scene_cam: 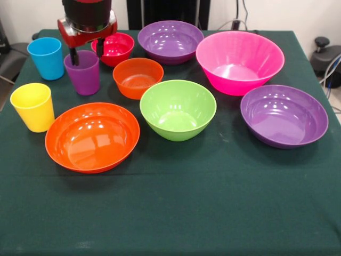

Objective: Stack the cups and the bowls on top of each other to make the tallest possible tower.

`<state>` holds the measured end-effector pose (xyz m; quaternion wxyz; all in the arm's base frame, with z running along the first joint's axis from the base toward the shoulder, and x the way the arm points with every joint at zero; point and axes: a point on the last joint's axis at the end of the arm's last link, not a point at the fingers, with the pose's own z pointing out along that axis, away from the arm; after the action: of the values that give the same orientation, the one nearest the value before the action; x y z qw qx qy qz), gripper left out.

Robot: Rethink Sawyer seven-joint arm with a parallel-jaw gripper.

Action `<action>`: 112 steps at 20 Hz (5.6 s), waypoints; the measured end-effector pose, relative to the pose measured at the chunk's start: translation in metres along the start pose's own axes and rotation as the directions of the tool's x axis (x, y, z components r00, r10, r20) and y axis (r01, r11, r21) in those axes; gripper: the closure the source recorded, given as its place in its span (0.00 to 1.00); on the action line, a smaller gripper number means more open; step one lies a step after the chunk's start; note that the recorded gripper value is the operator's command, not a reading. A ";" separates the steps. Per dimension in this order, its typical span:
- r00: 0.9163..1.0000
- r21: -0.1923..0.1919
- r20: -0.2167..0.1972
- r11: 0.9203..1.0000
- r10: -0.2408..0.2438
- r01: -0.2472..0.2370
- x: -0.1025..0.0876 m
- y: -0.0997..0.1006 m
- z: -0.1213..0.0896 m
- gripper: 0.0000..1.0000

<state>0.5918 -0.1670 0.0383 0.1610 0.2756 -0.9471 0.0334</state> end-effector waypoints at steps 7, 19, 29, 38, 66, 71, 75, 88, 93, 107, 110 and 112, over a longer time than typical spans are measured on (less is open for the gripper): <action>1.000 0.006 0.010 1.000 0.001 -0.001 -0.012 -0.003 0.001 0.00; 1.000 0.023 0.022 1.000 0.013 -0.014 -0.015 -0.012 -0.006 0.00; 0.999 0.044 0.027 0.999 0.019 -0.020 -0.013 -0.018 -0.017 0.00; 0.998 0.070 0.045 0.997 0.039 -0.042 -0.015 -0.032 -0.029 0.00; 0.995 0.082 0.069 0.993 0.077 -0.082 -0.031 -0.069 -0.031 0.00; 0.997 0.084 0.038 0.994 0.069 -0.072 -0.024 -0.071 -0.043 0.00; 0.999 0.088 0.010 0.995 0.045 -0.046 -0.015 -0.076 -0.056 0.00; 1.000 0.089 -0.010 0.996 0.020 -0.019 0.010 -0.079 -0.065 0.00; 0.999 0.059 -0.037 0.998 0.010 -0.008 0.028 -0.067 -0.054 0.00; 0.997 -0.009 -0.079 1.000 -0.003 0.002 0.066 -0.047 -0.029 0.00; 0.997 -0.024 -0.071 1.000 -0.005 0.003 0.077 -0.041 -0.018 0.00; 0.998 -0.033 -0.065 0.999 -0.005 0.003 0.084 -0.038 -0.011 0.00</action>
<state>0.5482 -0.2404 0.0745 0.1961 0.2738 -0.9412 0.0265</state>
